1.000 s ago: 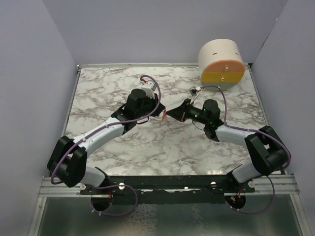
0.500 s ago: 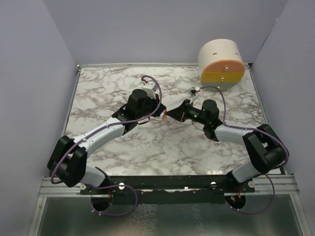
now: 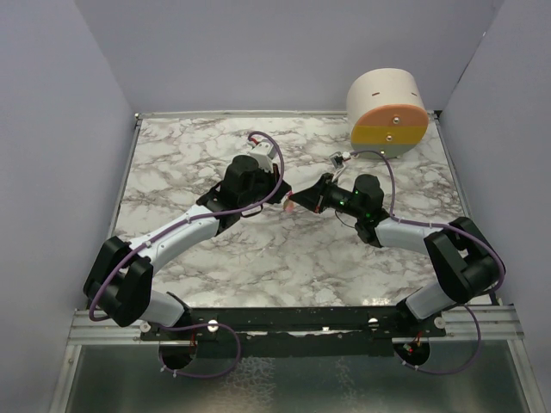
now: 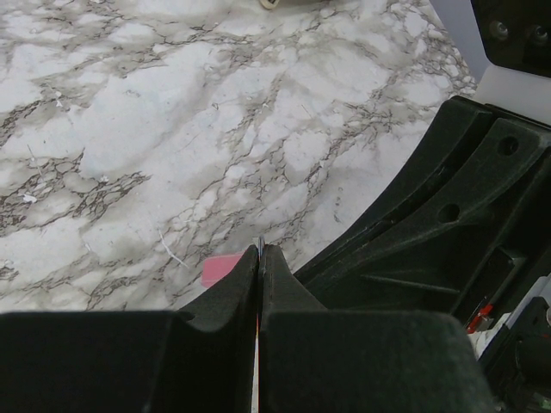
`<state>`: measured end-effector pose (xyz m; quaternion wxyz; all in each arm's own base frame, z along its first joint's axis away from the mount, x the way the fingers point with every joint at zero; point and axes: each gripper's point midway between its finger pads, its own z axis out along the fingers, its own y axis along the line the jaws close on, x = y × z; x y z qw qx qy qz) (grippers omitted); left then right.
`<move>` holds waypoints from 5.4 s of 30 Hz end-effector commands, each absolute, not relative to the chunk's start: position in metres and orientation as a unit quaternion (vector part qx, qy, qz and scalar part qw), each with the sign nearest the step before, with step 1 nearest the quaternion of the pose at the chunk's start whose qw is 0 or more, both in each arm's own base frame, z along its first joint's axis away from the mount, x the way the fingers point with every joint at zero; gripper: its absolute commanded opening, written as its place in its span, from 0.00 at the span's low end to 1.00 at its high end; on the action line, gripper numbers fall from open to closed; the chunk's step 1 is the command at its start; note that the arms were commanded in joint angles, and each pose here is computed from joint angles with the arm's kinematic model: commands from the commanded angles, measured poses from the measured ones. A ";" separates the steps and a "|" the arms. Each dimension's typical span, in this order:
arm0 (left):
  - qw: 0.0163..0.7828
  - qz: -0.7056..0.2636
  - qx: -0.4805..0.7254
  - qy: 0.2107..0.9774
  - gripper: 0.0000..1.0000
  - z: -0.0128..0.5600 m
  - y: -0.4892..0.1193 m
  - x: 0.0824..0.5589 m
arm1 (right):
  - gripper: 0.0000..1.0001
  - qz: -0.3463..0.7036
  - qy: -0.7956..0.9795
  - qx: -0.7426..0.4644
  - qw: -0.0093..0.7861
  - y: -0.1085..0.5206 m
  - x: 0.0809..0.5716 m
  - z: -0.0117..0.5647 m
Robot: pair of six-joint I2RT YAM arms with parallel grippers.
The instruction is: Put the keys on the keyring
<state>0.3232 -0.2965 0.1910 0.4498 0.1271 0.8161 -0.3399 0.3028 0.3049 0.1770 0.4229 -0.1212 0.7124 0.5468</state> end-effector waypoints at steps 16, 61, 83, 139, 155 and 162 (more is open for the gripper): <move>0.471 -0.332 0.137 0.806 0.00 0.211 -0.294 0.321 | 0.01 0.523 0.727 -0.109 0.432 0.303 0.312 0.170; 0.456 -0.326 0.161 0.812 0.00 0.201 -0.305 0.329 | 0.01 0.526 0.690 -0.184 0.463 0.303 0.295 0.195; 0.452 -0.333 0.195 0.805 0.00 0.202 -0.307 0.311 | 0.01 0.517 0.696 -0.174 0.467 0.301 0.299 0.193; 0.443 -0.336 0.221 0.802 0.00 0.207 -0.303 0.296 | 0.01 0.461 0.724 -0.159 0.487 0.288 0.314 0.180; 0.412 -0.360 0.230 0.805 0.00 0.198 -0.310 0.285 | 0.01 0.420 0.719 -0.176 0.525 0.278 0.321 0.181; 0.386 -0.369 0.226 0.815 0.00 0.191 -0.316 0.283 | 0.01 0.393 0.709 -0.181 0.556 0.269 0.324 0.179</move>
